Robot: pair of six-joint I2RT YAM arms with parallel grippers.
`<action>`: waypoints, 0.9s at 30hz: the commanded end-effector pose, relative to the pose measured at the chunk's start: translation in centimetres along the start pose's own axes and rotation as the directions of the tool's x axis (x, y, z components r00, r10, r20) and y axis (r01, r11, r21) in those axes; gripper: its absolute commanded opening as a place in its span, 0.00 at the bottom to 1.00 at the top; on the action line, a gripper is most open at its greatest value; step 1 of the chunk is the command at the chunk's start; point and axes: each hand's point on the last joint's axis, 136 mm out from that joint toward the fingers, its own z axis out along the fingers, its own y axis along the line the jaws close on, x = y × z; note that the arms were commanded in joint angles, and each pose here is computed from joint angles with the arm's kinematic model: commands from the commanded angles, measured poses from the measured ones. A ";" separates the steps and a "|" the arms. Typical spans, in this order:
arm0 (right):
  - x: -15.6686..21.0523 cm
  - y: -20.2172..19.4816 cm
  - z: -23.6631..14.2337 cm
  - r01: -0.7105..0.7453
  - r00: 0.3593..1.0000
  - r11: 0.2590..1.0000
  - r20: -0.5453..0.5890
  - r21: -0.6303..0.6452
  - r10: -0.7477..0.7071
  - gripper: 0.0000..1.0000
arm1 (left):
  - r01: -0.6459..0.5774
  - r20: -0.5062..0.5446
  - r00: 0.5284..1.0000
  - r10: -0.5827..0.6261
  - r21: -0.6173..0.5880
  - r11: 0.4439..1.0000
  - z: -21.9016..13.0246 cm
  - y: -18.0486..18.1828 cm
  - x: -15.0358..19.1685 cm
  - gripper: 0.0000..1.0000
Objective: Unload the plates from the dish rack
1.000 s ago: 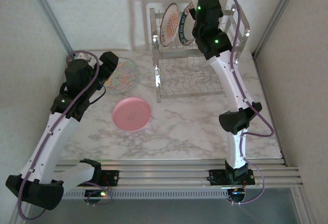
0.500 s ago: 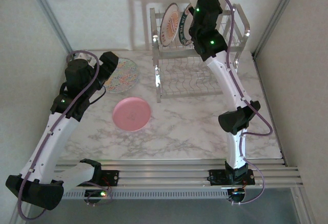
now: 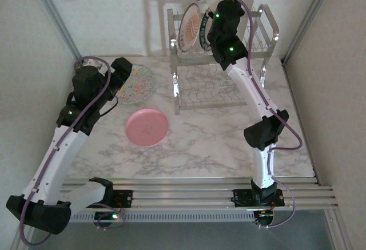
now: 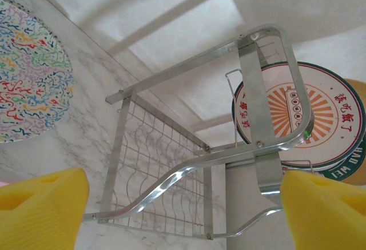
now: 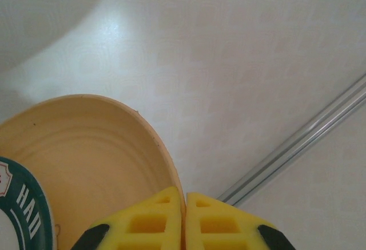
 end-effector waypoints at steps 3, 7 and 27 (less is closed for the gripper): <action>-1.1 -6.4 -1.3 -0.033 0.999 0.991 0.034 0.133 0.028 0.00 | -0.004 0.010 1.000 0.003 0.069 0.998 -0.9 -2.3 -0.6 0.86; -1.3 -7.8 -1.6 -0.025 0.999 0.988 0.045 0.155 0.019 0.00 | -0.001 0.009 1.000 0.000 0.087 0.996 -0.9 -2.9 -0.8 0.86; -0.7 -15.3 -3.7 -0.068 0.997 0.960 0.056 0.272 0.055 0.00 | 0.039 -0.017 0.999 -0.036 0.290 0.956 -1.7 -9.2 -1.9 0.87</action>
